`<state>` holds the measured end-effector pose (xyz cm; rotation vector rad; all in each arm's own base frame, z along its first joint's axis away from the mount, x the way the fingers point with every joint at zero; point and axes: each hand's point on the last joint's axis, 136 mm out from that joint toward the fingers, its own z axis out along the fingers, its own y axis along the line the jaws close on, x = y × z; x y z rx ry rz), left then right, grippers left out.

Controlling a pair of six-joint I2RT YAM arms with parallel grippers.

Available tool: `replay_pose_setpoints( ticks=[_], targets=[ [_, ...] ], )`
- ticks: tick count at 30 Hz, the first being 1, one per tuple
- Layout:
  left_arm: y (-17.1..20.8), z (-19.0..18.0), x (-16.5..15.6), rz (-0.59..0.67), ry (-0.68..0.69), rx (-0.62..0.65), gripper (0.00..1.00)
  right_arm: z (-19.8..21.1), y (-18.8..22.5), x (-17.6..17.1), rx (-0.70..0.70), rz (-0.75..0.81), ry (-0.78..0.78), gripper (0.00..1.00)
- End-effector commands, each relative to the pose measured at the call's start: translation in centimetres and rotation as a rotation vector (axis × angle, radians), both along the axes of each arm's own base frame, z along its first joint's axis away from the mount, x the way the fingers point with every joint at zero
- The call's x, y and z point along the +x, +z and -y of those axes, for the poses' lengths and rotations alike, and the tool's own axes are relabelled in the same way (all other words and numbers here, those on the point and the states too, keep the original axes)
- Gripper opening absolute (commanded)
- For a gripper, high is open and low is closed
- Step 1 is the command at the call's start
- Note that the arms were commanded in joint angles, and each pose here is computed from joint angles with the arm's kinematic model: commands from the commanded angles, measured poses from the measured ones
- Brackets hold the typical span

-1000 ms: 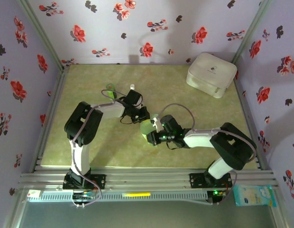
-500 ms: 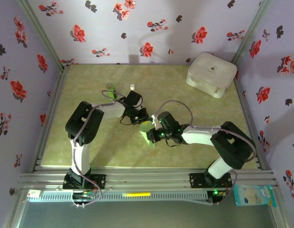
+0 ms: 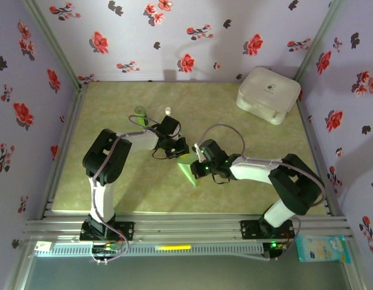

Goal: Fold a paper plane with a square sheet of paper (pick it up from the middle)
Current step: Fold the paper at the center of the table.

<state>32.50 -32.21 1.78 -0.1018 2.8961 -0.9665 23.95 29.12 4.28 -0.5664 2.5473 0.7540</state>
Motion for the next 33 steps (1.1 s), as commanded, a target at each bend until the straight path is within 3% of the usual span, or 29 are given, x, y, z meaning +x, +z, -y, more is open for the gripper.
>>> replay_pose_setpoints(
  ticks=[1, 33],
  targets=[
    [-0.8, -1.1, -1.1, -0.038, 0.013, 0.04, 0.09, 0.5, -0.3, 1.0, -0.052, 0.029, -0.013, 0.0],
    [-0.9, -1.0, -1.4, -0.039, 0.021, 0.033, 0.09, 0.2, -1.4, 1.4, -0.057, 0.014, -0.028, 0.0]
  ],
)
